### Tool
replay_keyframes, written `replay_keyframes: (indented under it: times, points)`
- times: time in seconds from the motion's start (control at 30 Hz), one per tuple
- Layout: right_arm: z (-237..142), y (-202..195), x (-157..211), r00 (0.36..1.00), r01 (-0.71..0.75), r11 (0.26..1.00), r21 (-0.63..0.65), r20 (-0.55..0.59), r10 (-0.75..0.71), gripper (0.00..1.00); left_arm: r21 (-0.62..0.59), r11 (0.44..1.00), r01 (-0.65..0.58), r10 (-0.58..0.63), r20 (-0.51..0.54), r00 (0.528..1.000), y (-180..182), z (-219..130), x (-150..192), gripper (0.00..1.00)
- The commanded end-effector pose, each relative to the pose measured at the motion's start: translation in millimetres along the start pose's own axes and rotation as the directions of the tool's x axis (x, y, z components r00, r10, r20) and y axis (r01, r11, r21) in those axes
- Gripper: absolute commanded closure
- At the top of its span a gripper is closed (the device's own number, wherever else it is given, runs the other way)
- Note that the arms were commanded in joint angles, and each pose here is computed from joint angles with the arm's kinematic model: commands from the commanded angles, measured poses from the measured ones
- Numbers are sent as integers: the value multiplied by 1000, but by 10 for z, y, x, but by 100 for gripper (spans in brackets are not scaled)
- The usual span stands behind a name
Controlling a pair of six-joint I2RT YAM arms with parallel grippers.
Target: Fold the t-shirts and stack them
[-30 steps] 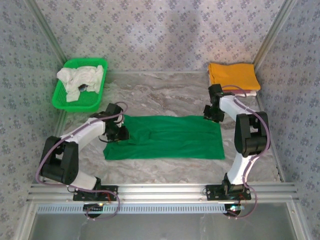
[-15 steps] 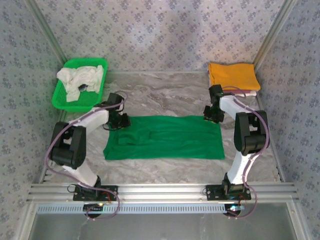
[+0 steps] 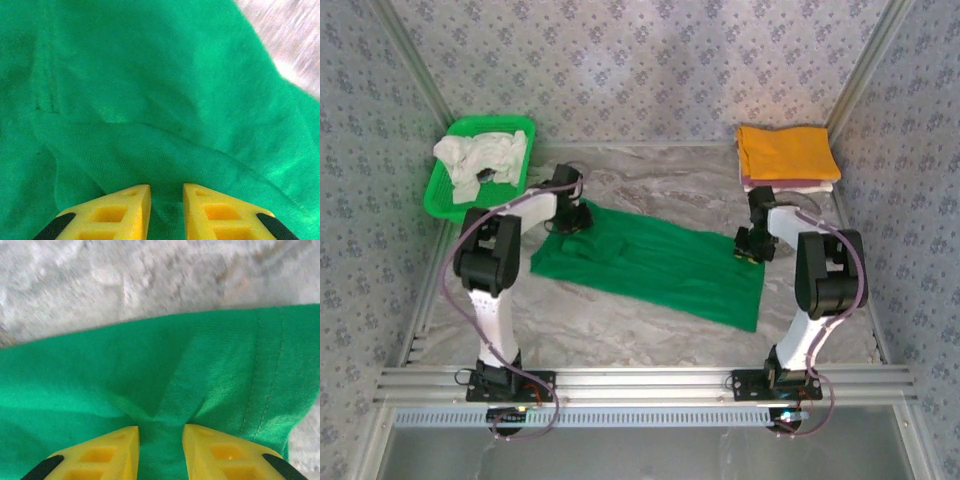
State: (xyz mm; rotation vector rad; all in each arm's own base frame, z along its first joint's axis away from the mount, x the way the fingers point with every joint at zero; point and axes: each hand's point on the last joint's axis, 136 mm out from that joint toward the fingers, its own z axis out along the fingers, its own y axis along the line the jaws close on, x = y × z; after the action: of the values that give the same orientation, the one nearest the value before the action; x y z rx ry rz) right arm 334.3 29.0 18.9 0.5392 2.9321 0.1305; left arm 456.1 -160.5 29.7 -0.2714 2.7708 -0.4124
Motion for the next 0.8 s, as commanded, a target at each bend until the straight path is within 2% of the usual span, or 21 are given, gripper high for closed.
replay_keyframes:
  times: [0.0,0.2,0.37,0.47,0.6,0.63,0.7,0.77]
  points:
    - [12,-47,365,996,-54,999,-6,-68,54,67,18,998,-65,65,2,998,-140,304,-310,76]
    - [-70,126,919,995,-56,998,-22,-90,54,67,109,982,-154,147,72,987,-770,446,-952,75]
    - [-56,333,1339,994,-78,996,-47,-77,74,65,136,972,-193,180,106,978,-1021,380,-1159,75]
    - [-157,435,1333,997,-64,996,-61,-40,62,64,94,976,-194,179,152,972,-958,94,-1309,75]
    - [-474,567,1083,999,-3,997,-71,44,6,61,68,984,-167,144,259,955,-792,-626,-1397,72]
    - [-556,614,999,998,16,997,-73,69,-11,60,85,984,-154,120,313,942,-758,-858,-1402,70]
    - [-722,736,800,991,62,995,-76,124,-53,57,101,988,-118,73,368,927,-612,-1175,-1240,68]
    - [-825,899,603,980,118,990,-79,171,-103,56,96,992,-81,39,378,925,-441,-1315,-969,68]
